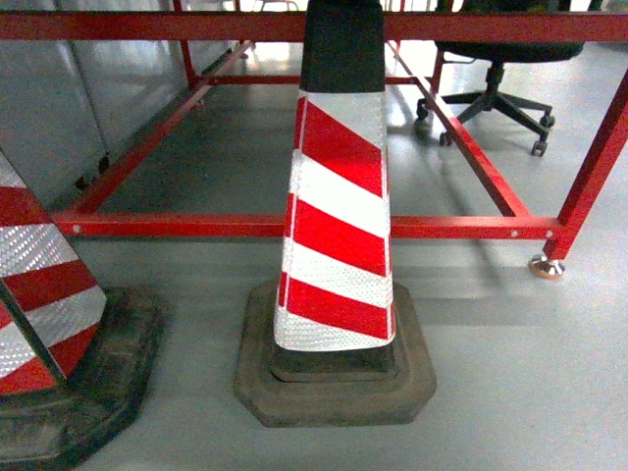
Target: Sort blue parts and orange caps into right shelf containers
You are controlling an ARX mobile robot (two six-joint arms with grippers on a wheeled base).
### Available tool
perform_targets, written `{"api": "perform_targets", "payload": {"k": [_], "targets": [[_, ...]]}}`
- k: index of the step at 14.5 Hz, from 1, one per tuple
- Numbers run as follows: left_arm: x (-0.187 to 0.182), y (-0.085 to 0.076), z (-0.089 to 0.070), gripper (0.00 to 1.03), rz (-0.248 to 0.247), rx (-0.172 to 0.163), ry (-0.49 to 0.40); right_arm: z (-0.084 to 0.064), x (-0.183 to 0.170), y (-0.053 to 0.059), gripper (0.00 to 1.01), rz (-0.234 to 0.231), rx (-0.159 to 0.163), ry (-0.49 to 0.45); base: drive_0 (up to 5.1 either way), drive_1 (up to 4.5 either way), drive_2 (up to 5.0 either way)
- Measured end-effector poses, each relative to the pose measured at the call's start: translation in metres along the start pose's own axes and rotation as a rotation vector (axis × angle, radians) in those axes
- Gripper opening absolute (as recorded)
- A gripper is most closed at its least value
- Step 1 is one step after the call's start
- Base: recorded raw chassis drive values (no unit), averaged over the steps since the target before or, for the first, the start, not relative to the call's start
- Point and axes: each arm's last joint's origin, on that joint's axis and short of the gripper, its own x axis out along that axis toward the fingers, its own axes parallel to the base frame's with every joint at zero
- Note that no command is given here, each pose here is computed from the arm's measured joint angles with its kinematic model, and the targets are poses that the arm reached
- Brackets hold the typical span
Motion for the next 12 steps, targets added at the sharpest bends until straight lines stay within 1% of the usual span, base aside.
{"api": "perform_targets", "payload": {"k": [12], "targets": [[0.0,0.0,-0.0001,0.98,0.0,0.0,0.001,-0.0002,0.0,0.0,0.98,0.0,0.0,0.002,0.0,0.0,0.0]]}}
